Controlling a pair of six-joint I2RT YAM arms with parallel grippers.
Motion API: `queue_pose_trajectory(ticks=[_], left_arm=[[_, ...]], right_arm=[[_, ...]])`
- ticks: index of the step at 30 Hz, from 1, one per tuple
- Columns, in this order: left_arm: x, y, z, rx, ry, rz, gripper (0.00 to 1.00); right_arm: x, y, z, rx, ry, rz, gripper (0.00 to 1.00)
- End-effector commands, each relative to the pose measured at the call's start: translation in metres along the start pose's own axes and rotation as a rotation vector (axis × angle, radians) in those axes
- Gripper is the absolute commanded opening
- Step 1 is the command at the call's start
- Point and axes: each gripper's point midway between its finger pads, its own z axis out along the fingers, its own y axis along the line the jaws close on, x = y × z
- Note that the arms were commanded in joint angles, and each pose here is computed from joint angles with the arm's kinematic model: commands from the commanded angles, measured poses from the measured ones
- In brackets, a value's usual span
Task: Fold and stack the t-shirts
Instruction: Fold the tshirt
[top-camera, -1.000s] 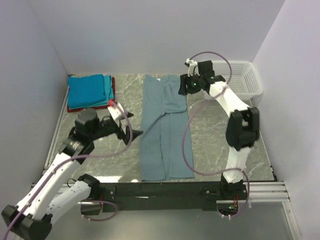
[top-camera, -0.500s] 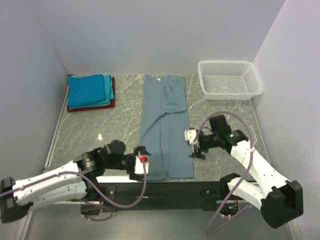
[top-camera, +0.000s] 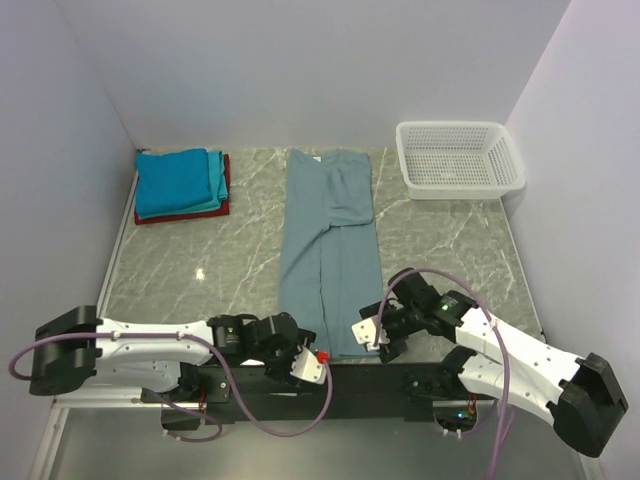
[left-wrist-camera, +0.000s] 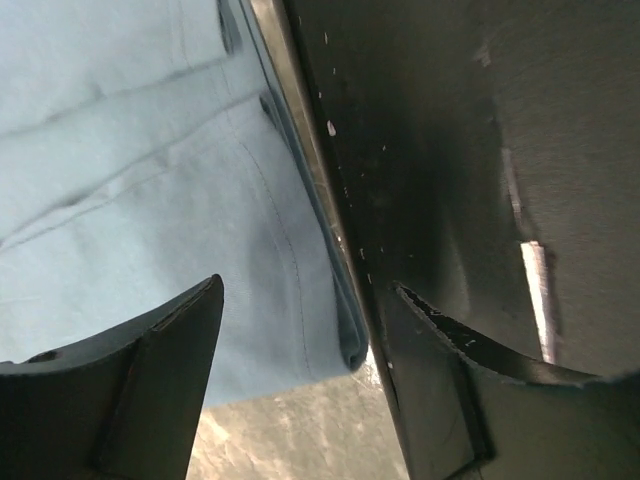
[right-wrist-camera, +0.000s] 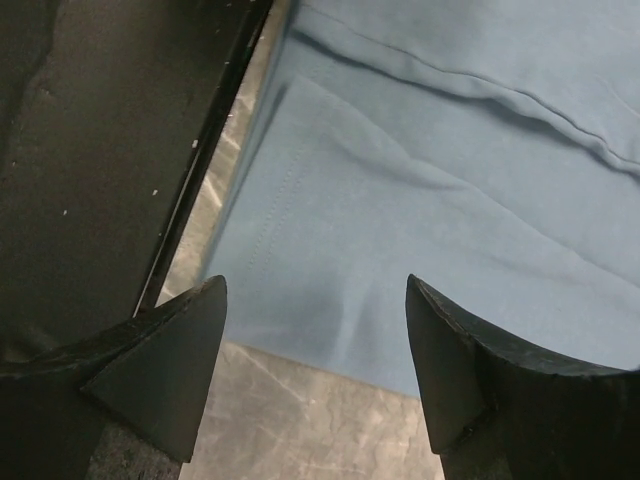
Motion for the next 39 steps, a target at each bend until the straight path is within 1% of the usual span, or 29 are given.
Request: queue_pose_trajectory(ticks=[1,6,8,12,16,20,21,24,25,26,28,33,36,39], left_arm=[[-0.003,0.008,0.009,-0.035,-0.005,0.003,0.72],[0.014,0.003,0.013,-0.033,0.043,0.013,0.72],[0.02,0.003,0.013,-0.042,0.064,0.013,0.69],[0.033,0.003,0.011,-0.068,0.1,0.031,0.62],[0.036,0.005,0.009,-0.07,0.118,0.037,0.58],[0.04,0.006,0.009,-0.074,0.123,0.041,0.56],[0.043,0.011,0.007,-0.102,0.141,0.046,0.52],[0.041,0.018,0.004,-0.124,0.125,0.029,0.44],[0.04,0.021,0.002,-0.137,0.116,0.025,0.43],[0.039,0.021,0.002,-0.133,0.11,0.022,0.42],[0.04,0.02,0.001,-0.128,0.115,0.018,0.37],[0.038,0.022,0.001,-0.132,0.112,0.015,0.32],[0.038,0.027,-0.002,-0.164,0.109,0.016,0.28],[0.036,0.036,-0.006,-0.203,0.098,0.009,0.28]], right_arm=[[0.0,-0.007,0.006,0.03,0.013,-0.063,0.78],[-0.006,0.004,0.016,-0.013,-0.001,-0.086,0.76],[-0.001,0.004,0.019,-0.01,0.026,-0.104,0.75],[0.002,0.005,0.022,-0.016,0.041,-0.126,0.75],[-0.001,0.004,0.021,-0.005,0.03,-0.138,0.75],[-0.001,0.006,0.022,-0.012,0.029,-0.14,0.74],[0.0,0.008,0.023,-0.022,0.028,-0.136,0.74],[0.0,0.01,0.025,-0.036,0.033,-0.138,0.74],[0.001,0.012,0.026,-0.044,0.037,-0.142,0.74],[0.001,0.013,0.027,-0.05,0.037,-0.147,0.74],[0.0,0.017,0.029,-0.068,0.04,-0.154,0.73],[-0.002,0.018,0.031,-0.075,0.042,-0.161,0.73],[-0.006,0.019,0.029,-0.074,0.028,-0.167,0.73],[-0.007,0.022,0.027,-0.088,0.03,-0.174,0.74]])
